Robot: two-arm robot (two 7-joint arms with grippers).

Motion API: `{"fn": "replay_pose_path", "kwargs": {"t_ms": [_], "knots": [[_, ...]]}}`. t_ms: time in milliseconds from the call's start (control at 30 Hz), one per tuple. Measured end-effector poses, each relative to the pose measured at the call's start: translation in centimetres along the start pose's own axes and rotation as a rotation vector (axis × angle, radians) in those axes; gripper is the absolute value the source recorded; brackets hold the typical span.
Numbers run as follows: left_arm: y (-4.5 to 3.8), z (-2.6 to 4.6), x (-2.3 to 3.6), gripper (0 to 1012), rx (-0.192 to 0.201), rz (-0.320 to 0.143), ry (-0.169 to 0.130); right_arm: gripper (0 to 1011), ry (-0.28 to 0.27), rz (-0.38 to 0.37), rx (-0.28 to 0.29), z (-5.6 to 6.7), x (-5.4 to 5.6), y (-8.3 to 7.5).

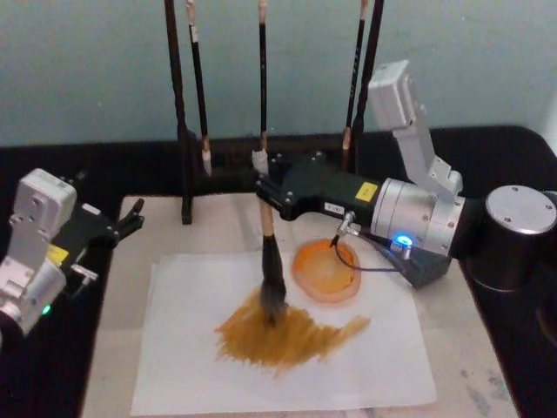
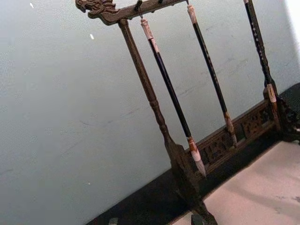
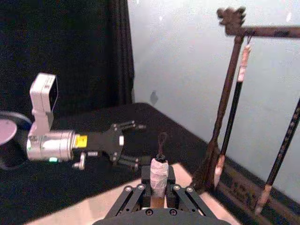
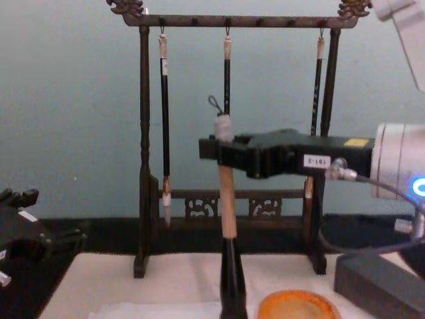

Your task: Pick up the brush from the inkstone, write on the paper, then place the brush back to its original position.

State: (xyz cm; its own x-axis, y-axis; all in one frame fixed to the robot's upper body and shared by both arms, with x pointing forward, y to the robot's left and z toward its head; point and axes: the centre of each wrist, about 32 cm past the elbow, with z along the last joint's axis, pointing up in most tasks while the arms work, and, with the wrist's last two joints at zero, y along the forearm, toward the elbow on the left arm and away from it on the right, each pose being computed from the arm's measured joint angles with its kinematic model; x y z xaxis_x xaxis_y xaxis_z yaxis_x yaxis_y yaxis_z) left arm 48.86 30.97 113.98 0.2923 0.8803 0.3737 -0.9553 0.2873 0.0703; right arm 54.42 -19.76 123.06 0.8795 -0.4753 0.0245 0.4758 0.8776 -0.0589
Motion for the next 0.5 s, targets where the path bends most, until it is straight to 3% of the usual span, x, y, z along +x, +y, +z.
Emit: {"fn": "replay_pose_path", "kwargs": {"t_ms": [100,300,500], "knots": [[0.0,0.0,0.0,1010,0.0,0.0,0.0,175,-0.009,-0.017,0.037,0.5,0.1,0.1],[0.0,0.0,0.0,1010,0.0,0.0,0.0,175,-0.051,-0.069,0.106,3.0,0.5,-1.0],[0.0,0.0,0.0,1010,0.0,0.0,0.0,176,-0.082,-0.106,0.113,5.0,0.8,-2.6]]}}
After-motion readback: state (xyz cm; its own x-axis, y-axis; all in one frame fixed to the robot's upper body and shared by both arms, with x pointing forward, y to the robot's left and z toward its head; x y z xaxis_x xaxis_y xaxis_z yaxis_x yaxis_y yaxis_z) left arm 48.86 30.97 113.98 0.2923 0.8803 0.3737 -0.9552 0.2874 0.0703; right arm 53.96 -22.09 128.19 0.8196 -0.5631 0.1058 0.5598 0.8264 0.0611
